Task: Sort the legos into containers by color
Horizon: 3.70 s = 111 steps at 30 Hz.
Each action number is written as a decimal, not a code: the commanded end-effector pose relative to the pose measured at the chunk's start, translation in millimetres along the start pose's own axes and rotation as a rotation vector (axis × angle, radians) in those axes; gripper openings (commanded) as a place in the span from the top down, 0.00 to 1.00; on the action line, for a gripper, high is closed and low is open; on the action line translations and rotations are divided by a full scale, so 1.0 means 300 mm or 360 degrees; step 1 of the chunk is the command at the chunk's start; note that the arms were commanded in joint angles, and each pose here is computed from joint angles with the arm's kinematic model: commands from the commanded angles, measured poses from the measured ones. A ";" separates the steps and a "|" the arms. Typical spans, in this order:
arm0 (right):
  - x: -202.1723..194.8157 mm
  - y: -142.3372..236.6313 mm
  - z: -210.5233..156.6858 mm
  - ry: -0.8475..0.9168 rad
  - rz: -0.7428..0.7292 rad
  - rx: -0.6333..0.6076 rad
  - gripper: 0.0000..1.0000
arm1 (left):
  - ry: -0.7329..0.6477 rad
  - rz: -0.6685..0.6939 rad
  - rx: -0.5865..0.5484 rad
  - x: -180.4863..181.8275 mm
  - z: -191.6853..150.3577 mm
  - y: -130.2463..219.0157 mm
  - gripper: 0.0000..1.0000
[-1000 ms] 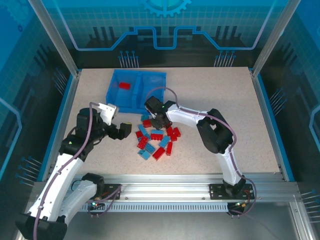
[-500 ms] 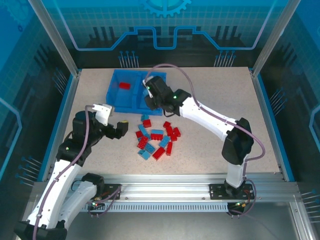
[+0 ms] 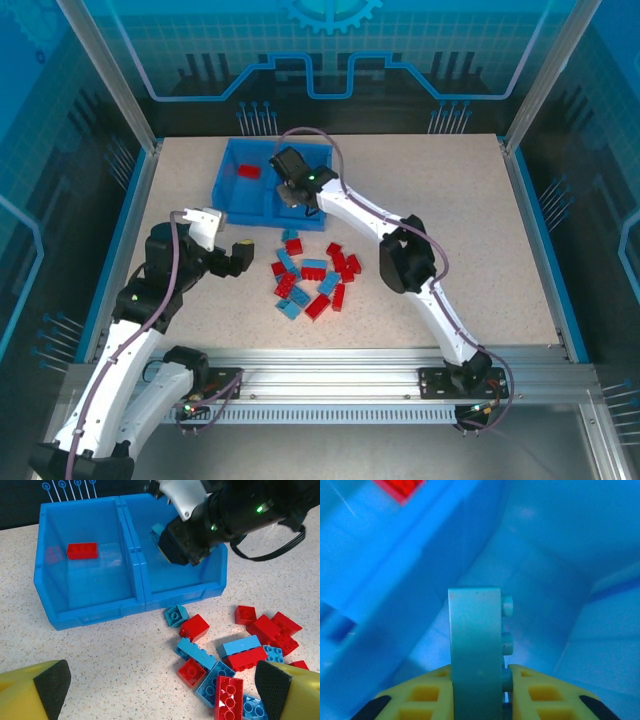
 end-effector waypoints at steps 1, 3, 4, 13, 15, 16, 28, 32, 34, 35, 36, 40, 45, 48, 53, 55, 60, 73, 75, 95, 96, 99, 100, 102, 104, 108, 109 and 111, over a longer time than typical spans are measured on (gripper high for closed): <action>-0.008 -0.005 0.027 -0.0037 0.0020 0.0026 0.72 | 0.0037 0.0029 0.0010 0.003 -0.012 -0.001 0.01; -0.010 -0.003 0.035 -0.0053 0.0032 0.0042 0.68 | 0.0046 0.0035 0.0027 0.005 -0.016 -0.006 0.01; -0.007 0.005 0.040 -0.0053 0.0046 0.0038 0.67 | 0.0046 0.0039 0.0031 0.006 -0.017 -0.006 0.01; -0.029 0.262 0.148 -0.0077 0.0161 -0.0108 0.65 | 0.0163 0.0115 0.0114 0.028 -0.022 -0.042 0.01; -0.047 0.378 0.163 -0.0080 0.0230 -0.0160 0.65 | 0.0239 0.0080 0.0166 0.024 -0.014 -0.051 0.01; -0.055 0.434 0.155 -0.0078 0.0288 -0.0163 0.65 | 0.0296 0.0042 0.0218 0.018 -0.007 -0.055 0.01; -0.242 0.943 -0.194 0.0036 0.0986 -0.0019 0.38 | 0.0505 -0.0241 0.0887 -0.246 -0.097 -0.190 0.08; -0.277 0.976 -0.303 0.0070 0.1035 0.0064 0.23 | 0.0419 -0.0205 0.1039 -0.294 -0.186 -0.279 0.10; -0.284 0.961 -0.342 0.0055 0.1031 0.0130 0.19 | 0.0401 -0.0200 0.1059 -0.302 -0.213 -0.324 0.13; -0.282 0.955 -0.355 0.0047 0.1042 0.0168 0.17 | 0.0387 -0.0210 0.1067 -0.309 -0.222 -0.347 0.15; -0.280 0.947 -0.366 0.0038 0.1055 0.0206 0.16 | 0.0377 -0.0209 0.1081 -0.313 -0.229 -0.365 0.17; -0.273 0.928 -0.384 0.0008 0.1061 0.0271 0.15 | 0.0312 -0.0174 0.1094 -0.316 -0.256 -0.420 0.21; -0.274 0.898 -0.393 -0.0018 0.1010 0.0307 0.15 | 0.0277 -0.0254 0.1170 -0.344 -0.290 -0.480 0.25; -0.274 0.878 -0.397 -0.0026 0.0978 0.0333 0.14 | 0.0263 -0.0254 0.1198 -0.348 -0.312 -0.500 0.30; -0.271 0.857 -0.404 -0.0051 0.0963 0.0366 0.15 | 0.0243 -0.0221 0.1237 -0.344 -0.337 -0.514 0.49; -0.269 0.854 -0.407 -0.0055 0.0969 0.0371 0.15 | 0.0251 -0.0220 0.1221 -0.344 -0.330 -0.509 0.57; -0.267 0.845 -0.411 -0.0074 0.0965 0.0390 0.15 | 0.0300 -0.0219 0.1116 -0.335 -0.265 -0.475 0.69; -0.293 0.879 -0.388 -0.0144 0.0872 0.0273 0.15 | 0.0288 0.0244 0.0606 -0.031 0.145 -0.440 0.72; -0.303 0.886 -0.387 -0.0154 0.0839 0.0252 0.15 | 0.0241 0.0390 0.0547 0.061 0.191 -0.492 0.72; -0.377 1.024 -0.431 -0.0270 0.0805 0.0091 0.14 | 0.0650 0.0540 0.0758 0.448 0.095 -1.048 0.54; -0.380 1.027 -0.432 -0.0274 0.0804 0.0084 0.14 | 0.0665 0.0527 0.0748 0.445 0.101 -1.042 0.51; -0.380 1.027 -0.428 -0.0280 0.0808 0.0070 0.14 | 0.0706 0.0494 0.0682 0.435 0.135 -1.004 0.48; -0.378 1.026 -0.426 -0.0281 0.0811 0.0070 0.14 | 0.0715 0.0484 0.0653 0.432 0.152 -0.985 0.48; -0.374 1.019 -0.420 -0.0280 0.0809 0.0069 0.14 | 0.0732 0.0458 0.0609 0.423 0.187 -0.940 0.49; -0.372 1.005 -0.416 -0.0285 0.0787 0.0071 0.14 | 0.0760 0.0427 0.0551 0.406 0.225 -0.873 0.50; -0.362 0.953 -0.404 -0.0272 0.0704 0.0100 0.14 | 0.0858 0.0292 0.0329 0.341 0.309 -0.658 0.51; -0.355 0.934 -0.400 -0.0256 0.0677 0.0118 0.14 | 0.0865 0.0243 0.0265 0.315 0.331 -0.593 0.51; -0.333 0.900 -0.389 -0.0208 0.0635 0.0149 0.14 | 0.0842 0.0182 0.0176 0.258 0.351 -0.472 0.51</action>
Point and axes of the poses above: each hand's point on the last joint's axis, 136 mm out from that joint toward the fingers, its own y axis back along the fingers, its own x axis along the line the jaws close on, z = x × y, the point moved 8 cm from there along y, back along the fingers, and after that the axes turned 11 degrees about -y, right-handed, at the moved point
